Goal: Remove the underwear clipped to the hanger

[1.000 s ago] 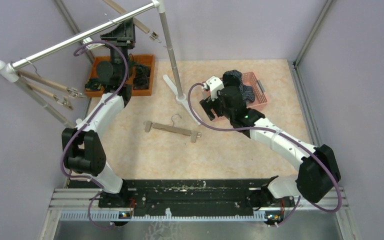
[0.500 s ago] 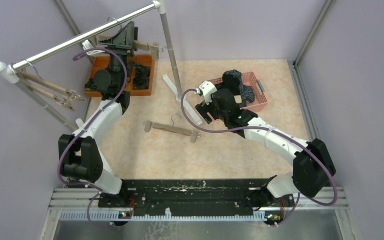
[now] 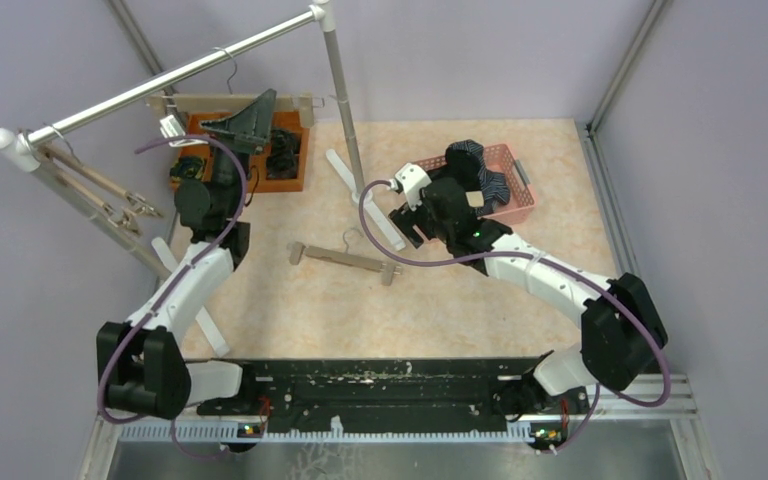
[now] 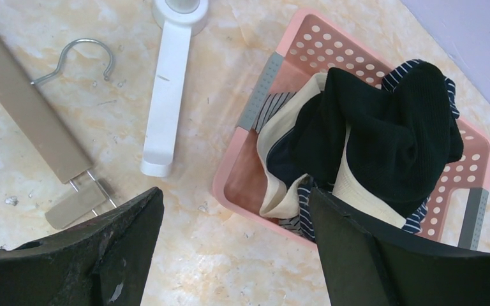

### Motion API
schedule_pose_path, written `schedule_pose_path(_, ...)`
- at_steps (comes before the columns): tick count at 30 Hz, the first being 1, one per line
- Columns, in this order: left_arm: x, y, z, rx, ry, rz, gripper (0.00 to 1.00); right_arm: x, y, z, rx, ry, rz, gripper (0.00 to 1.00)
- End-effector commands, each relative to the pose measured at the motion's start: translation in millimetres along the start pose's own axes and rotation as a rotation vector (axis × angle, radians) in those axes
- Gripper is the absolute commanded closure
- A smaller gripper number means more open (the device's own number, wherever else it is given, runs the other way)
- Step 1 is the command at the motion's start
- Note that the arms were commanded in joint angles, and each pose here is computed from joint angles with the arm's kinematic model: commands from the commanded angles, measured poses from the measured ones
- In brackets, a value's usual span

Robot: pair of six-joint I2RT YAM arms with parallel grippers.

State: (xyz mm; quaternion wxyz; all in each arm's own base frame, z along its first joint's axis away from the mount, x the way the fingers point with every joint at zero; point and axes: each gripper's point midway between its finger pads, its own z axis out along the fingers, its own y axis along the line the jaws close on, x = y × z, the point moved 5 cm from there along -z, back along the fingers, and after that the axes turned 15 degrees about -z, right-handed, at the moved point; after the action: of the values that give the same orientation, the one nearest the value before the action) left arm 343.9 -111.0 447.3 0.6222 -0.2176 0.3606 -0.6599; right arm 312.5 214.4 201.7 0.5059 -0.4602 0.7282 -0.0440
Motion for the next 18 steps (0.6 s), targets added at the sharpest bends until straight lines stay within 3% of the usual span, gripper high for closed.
schedule_pose_path(1, 12, 9, -24, -0.053, 0.101, 0.101, 0.01, -23, -12, 0, 0.047, -0.073, -0.013, 0.16)
schedule_pose_path(5, 31, 28, -55, -0.150, 0.212, 0.159, 0.01, -32, -19, -3, 0.072, -0.107, -0.013, 0.15)
schedule_pose_path(10, 36, 55, -96, -0.317, 0.262, 0.271, 0.01, -38, -22, 0, 0.065, -0.100, -0.015, 0.14)
schedule_pose_path(18, 37, 112, -182, -0.685, 0.373, 0.421, 0.01, -29, 12, 3, -0.172, -0.100, 0.009, 0.15)
